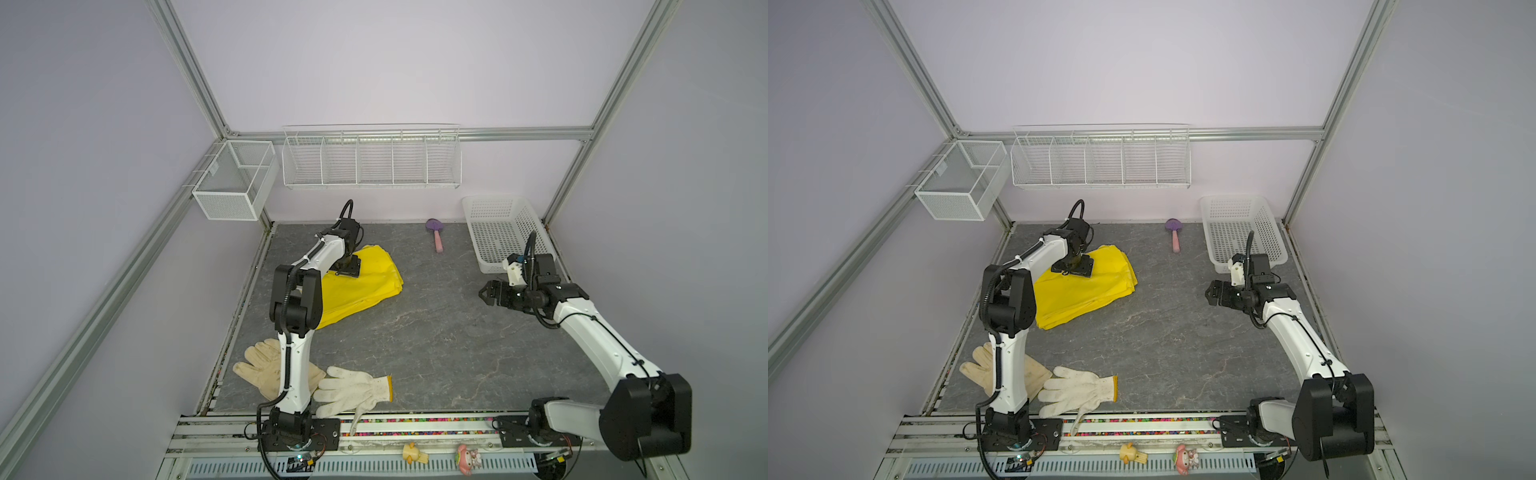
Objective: Fold and stack the trousers
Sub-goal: Move the trousers to the top-left of the table.
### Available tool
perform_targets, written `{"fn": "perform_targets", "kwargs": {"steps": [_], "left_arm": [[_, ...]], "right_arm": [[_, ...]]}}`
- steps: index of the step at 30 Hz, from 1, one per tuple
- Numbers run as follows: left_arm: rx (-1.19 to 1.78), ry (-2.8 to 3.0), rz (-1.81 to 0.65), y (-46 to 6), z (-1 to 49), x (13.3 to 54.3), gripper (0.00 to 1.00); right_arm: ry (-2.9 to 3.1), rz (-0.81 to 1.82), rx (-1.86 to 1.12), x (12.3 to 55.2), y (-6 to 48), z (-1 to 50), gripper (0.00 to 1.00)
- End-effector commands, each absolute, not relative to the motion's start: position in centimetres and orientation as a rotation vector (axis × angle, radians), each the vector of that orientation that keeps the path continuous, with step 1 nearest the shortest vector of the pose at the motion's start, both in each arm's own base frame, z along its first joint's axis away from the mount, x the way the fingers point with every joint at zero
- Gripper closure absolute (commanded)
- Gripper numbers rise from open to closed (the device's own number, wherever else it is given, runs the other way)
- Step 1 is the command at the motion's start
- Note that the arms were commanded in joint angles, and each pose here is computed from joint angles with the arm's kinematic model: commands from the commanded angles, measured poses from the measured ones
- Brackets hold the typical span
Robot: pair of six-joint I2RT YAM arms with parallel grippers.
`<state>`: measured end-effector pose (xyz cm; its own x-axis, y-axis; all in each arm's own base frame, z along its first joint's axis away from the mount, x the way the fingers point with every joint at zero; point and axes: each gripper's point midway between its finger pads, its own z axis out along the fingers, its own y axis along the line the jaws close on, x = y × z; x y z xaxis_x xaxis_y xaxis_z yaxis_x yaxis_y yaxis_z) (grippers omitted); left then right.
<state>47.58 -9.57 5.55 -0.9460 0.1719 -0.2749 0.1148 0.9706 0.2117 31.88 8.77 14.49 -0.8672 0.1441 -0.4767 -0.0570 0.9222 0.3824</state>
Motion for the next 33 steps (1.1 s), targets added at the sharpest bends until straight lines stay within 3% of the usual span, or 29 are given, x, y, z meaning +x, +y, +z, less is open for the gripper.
{"fn": "perform_targets", "kwargs": {"steps": [1,7,14,23,33], "left_arm": [[0.266,2.833,0.128,-11.0,8.4,45.1,0.13],[-0.148,2.850,0.055,-9.9,10.8,39.9,0.13],[-0.473,2.804,-0.023,-9.9,8.7,35.7,0.12],[-0.469,2.796,0.114,-7.5,4.1,36.0,0.12],[-0.361,2.820,0.281,-3.6,3.3,39.5,0.13]], "right_arm": [[2.545,0.547,0.026,32.2,8.9,15.5,0.09],[2.541,0.556,-0.001,31.7,9.1,15.5,0.09],[2.540,0.585,-0.014,31.6,9.5,15.3,0.10],[2.535,0.593,-0.018,31.6,9.6,15.4,0.10],[2.537,0.589,-0.019,31.9,9.5,15.5,0.10]]}}
